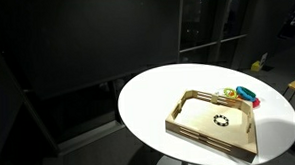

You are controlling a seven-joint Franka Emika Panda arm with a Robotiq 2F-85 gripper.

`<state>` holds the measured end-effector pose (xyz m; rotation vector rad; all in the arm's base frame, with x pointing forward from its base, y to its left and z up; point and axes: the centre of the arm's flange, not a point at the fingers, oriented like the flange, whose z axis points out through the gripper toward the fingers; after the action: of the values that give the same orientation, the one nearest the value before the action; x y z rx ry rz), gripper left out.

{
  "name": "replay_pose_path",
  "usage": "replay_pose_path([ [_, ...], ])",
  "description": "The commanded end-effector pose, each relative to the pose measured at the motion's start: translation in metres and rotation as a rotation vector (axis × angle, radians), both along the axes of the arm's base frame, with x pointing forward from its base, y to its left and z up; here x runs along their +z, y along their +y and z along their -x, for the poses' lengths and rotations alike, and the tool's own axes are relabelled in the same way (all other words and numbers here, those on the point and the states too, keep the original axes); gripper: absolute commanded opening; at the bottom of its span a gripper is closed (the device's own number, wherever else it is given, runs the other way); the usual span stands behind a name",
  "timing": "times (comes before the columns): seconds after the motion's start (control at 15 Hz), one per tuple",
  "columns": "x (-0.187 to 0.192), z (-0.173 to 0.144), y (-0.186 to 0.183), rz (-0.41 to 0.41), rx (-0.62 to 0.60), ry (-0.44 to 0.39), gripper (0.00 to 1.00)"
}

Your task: Remove the black and white ring from the box and place it on top of the blue ring

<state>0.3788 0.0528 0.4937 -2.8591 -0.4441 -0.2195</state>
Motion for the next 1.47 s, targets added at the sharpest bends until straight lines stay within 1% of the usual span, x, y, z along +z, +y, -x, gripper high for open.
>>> replay_pose_path([
  [0.0, -0.001, -0.008, 0.002, 0.016, -0.025, 0.004, 1.00],
  [0.4, -0.004, -0.035, 0.012, 0.042, -0.066, 0.038, 1.00],
  [0.67, -0.015, -0.060, 0.024, 0.092, -0.116, 0.045, 1.00],
  [1.0, -0.051, -0.087, 0.038, 0.178, -0.172, 0.055, 1.00],
  [1.27, -0.090, -0.099, 0.043, 0.243, -0.195, 0.098, 1.00],
  [1.4, -0.112, -0.104, 0.044, 0.260, -0.197, 0.120, 1.00],
])
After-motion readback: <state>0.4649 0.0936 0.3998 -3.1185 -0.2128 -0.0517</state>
